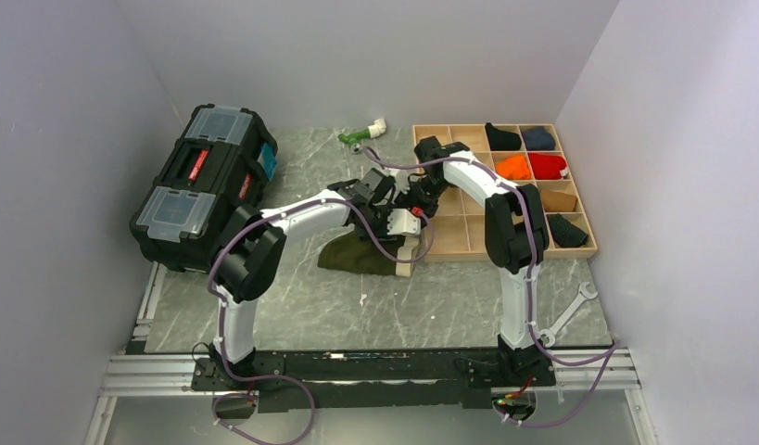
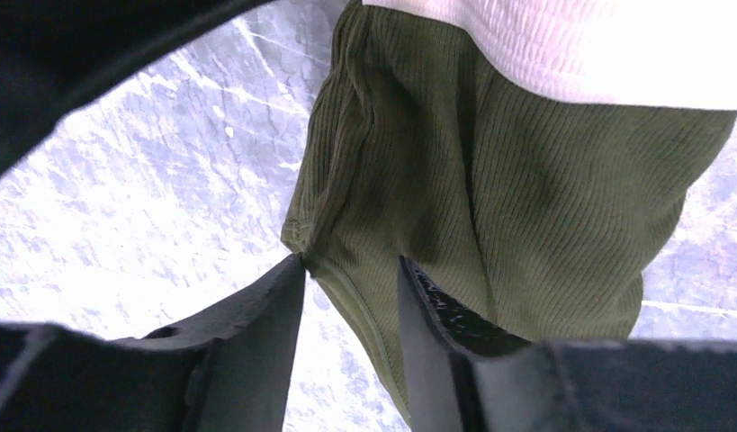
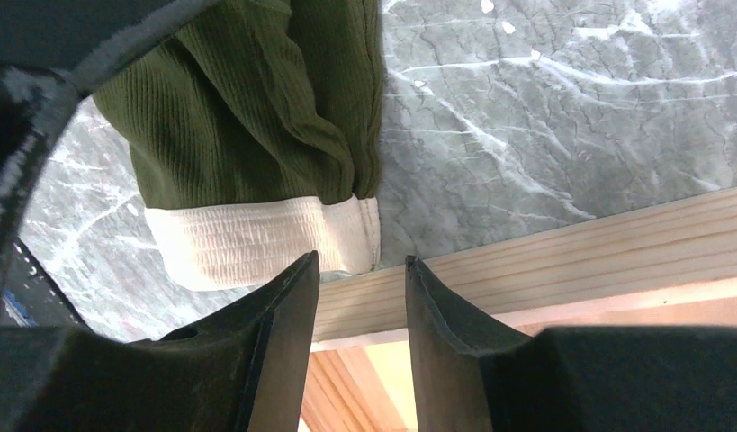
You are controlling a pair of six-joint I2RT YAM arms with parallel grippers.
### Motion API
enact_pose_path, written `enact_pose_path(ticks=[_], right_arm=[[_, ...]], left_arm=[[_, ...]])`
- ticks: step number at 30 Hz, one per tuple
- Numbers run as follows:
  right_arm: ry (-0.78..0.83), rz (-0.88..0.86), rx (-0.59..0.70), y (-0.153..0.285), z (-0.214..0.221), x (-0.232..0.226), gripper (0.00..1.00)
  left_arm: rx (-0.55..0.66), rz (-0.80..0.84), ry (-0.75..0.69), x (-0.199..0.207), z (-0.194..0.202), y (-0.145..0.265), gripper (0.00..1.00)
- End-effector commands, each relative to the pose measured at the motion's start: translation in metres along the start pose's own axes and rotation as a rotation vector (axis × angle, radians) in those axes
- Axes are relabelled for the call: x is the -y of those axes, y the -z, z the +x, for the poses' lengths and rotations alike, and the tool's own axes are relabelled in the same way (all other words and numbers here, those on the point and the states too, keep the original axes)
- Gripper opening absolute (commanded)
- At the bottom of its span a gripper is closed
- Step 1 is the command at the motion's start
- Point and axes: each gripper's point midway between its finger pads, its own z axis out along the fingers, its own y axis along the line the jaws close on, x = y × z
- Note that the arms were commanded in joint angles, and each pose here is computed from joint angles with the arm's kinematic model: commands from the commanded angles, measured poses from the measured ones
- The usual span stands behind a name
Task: Roll the underwear
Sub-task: Fold the underwear at the center of the board.
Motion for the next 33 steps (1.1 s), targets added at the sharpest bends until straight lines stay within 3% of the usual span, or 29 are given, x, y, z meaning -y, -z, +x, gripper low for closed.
enact_pose_path(ticks=[1,15,33], right_arm=[[0.025,-0.046,0.028,0.019,-0.006,-0.026,0.42],[0.044,-0.053,0.019,0.010,-0.014,-0.031,0.38],[0.066,0.030,-0.078,-0.008,-0.001,-0.020,0.24]], left_arm=[[0.103,-0.150,0.054,-0.038,-0.021,0.033,0.49],[0.208,-0.248,0.110,-0.043,-0.029,0.075,0.99],[0.288,-0.269,0.156,-0.011,-0.014,0.110,0.99]])
